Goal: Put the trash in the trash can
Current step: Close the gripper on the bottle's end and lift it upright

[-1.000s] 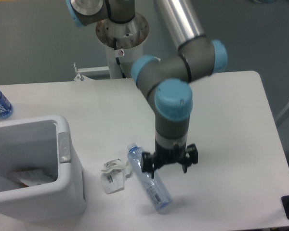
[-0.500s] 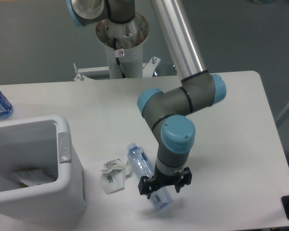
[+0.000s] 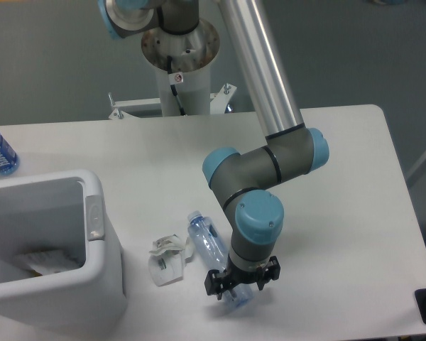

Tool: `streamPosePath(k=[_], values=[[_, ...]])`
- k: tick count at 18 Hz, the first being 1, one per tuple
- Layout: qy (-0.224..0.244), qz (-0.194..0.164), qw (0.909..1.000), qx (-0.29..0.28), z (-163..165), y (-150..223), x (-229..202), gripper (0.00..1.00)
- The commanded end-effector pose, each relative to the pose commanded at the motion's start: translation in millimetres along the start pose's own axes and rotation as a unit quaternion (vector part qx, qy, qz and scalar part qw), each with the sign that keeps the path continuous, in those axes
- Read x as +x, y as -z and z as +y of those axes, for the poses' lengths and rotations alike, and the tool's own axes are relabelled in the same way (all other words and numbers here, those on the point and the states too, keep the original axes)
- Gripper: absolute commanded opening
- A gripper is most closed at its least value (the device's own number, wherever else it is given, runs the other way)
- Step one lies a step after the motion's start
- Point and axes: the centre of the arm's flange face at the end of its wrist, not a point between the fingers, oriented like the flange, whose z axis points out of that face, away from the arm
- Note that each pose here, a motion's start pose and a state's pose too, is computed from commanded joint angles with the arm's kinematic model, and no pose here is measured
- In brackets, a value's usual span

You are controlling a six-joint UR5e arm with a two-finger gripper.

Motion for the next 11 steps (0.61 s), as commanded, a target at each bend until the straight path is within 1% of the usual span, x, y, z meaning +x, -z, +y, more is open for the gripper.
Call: streamPosePath(k=[3,4,7,8,11], values=[[0.006,-0.004,1.0,0.003,-1.3,1.5,9.3,1.0],[0.005,-0.004,1.0,0.006,-2.2,4.5,9.6,0.96],[0.001,-0.003,1.0,0.007,-2.1,8.2,10.1,0.69],[-0.001,-0.003,1.0,0.007,-1.6,9.7,10.3,0.63],[-0.002,-0.005,1.0,0.006,1.5,10.9,10.5,0.51]])
